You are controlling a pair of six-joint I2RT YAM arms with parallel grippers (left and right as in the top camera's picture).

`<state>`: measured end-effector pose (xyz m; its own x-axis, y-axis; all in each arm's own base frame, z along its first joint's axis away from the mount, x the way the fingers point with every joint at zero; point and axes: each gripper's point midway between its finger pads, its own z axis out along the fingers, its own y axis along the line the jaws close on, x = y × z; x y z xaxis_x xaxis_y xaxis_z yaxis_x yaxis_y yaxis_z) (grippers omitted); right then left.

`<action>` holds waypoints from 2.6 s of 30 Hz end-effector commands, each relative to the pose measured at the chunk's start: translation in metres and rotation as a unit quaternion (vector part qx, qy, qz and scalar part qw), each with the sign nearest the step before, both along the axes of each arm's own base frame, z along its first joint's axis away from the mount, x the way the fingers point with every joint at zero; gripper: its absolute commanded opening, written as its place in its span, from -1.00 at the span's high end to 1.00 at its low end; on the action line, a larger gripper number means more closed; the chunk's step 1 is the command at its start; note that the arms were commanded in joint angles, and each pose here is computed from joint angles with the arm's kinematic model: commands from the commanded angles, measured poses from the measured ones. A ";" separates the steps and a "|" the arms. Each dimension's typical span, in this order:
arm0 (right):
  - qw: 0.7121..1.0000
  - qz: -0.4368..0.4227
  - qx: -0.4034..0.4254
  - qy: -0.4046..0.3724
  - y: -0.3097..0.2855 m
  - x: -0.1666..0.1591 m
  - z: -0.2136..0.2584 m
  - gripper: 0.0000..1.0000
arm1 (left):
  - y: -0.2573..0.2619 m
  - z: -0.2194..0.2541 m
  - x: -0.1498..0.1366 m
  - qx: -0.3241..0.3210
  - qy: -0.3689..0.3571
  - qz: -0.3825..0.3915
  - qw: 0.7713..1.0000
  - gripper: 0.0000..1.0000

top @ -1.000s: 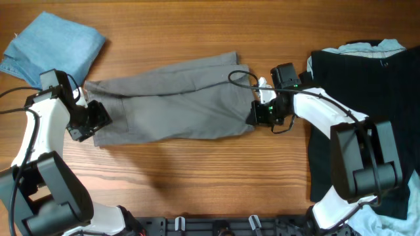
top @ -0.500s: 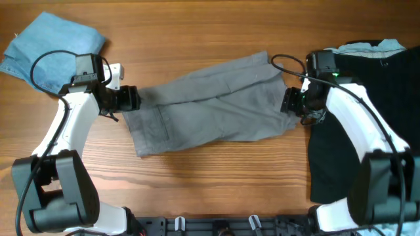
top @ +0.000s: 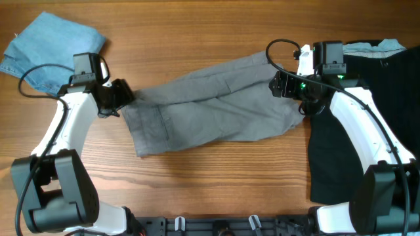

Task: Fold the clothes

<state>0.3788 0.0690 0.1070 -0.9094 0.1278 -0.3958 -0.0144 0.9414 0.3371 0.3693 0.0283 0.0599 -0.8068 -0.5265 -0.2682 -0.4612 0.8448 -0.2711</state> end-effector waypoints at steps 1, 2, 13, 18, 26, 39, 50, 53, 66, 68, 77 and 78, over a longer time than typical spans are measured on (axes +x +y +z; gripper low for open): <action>1.000 0.005 0.010 -0.015 0.005 0.005 0.010 -0.69 | 0.004 -0.003 0.003 -0.056 0.008 0.115 0.992 0.04; 1.000 0.004 0.011 -0.021 0.005 0.008 0.011 -0.70 | 0.004 -0.001 0.008 -0.067 0.000 0.136 0.988 0.11; 0.994 -0.006 -0.002 -0.110 0.001 0.066 0.004 -0.76 | -0.004 -0.007 0.005 -0.102 0.016 0.166 0.981 0.34; 0.990 -0.032 -0.038 -0.129 -0.013 0.090 -0.018 -0.83 | -0.012 -0.020 0.003 -0.124 0.037 0.161 0.978 0.92; 0.994 -0.037 -0.039 -0.095 -0.016 0.099 -0.074 -0.75 | -0.012 -0.021 0.000 -0.120 0.042 0.155 0.980 0.92; 0.992 0.006 0.043 -0.119 0.014 0.097 -0.042 0.45 | -0.008 -0.013 -0.001 -0.095 0.027 0.120 0.988 0.92; 0.987 -0.026 0.035 -0.153 -0.018 0.100 -0.004 -0.01 | -0.006 0.039 -0.008 -0.068 -0.032 0.086 0.993 0.92; 0.989 -0.027 0.035 -0.138 -0.018 0.095 -0.008 0.02 | -0.007 0.039 -0.008 -0.069 -0.030 0.086 0.993 0.92; 0.993 -0.104 0.056 -0.018 -0.022 0.077 -0.075 -0.40 | -0.005 0.039 -0.008 -0.065 -0.031 0.087 0.994 0.92; 0.989 -0.131 0.071 -0.011 -0.023 0.078 -0.074 -0.33 | -0.004 0.039 -0.008 -0.063 -0.030 0.088 0.994 0.92; 0.985 -0.153 0.080 -0.008 -0.024 0.080 -0.074 -0.08 | -0.004 0.038 -0.008 -0.062 -0.030 0.089 0.994 0.92; 0.984 -0.160 0.083 -0.001 -0.024 0.078 -0.075 -0.22 | -0.004 0.039 -0.008 -0.062 -0.031 0.089 0.994 0.92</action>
<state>0.4578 0.0473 0.0368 -0.8160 0.4374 -0.3778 0.2296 0.8451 0.4827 0.3635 0.0200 0.0969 -0.6779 -0.7047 -0.2095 -0.5889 0.6910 -0.4192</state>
